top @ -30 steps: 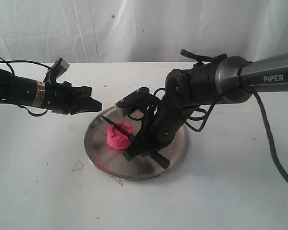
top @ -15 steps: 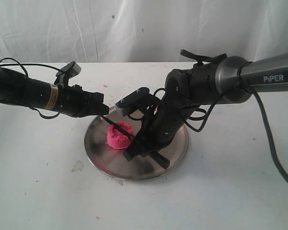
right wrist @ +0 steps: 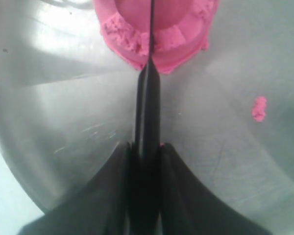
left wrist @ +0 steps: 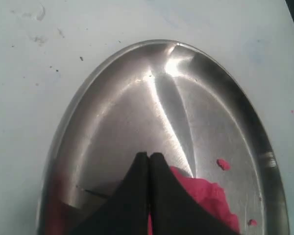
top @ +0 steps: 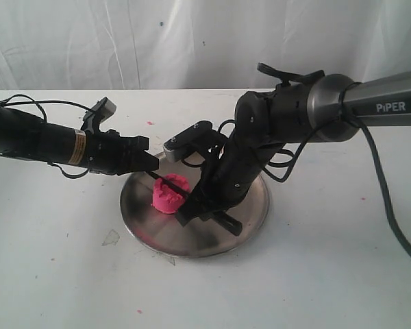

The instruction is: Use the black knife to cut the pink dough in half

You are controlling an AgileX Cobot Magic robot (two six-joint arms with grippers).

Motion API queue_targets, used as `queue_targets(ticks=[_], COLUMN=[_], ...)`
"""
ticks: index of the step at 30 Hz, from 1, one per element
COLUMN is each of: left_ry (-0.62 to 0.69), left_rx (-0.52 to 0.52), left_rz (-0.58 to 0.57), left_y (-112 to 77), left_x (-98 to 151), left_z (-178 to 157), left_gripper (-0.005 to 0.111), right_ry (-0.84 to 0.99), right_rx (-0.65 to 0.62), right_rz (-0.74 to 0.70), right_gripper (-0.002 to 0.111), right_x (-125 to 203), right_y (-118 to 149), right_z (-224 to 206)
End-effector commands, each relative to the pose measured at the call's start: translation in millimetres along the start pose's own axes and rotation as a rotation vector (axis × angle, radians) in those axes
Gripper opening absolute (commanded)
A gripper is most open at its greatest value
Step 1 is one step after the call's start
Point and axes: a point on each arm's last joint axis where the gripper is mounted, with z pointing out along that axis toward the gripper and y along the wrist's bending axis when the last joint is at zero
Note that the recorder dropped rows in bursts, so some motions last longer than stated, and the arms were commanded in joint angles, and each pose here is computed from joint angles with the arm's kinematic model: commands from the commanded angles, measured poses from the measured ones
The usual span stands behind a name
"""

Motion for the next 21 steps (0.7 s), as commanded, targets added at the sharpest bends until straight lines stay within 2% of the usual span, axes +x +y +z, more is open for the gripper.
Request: queue_targets(ticks=[1,21], left_ry=[0.066,0.075], left_rx=[-0.009,0.018], left_rz=[0.040,0.041], left_y=[4.7,2.3], left_x=[11.4,12.3], left_z=[5.8,5.8], left_gripper=[0.000,0.000], right_ry=[-0.055,0.009], right_rx=[0.009,-0.002], right_rz=[-0.011,-0.001], right_gripper=[0.000,0.000], right_x=[-11.9,-4.6], right_y=[-0.5,-2.8], right_z=[-12.6,9.1])
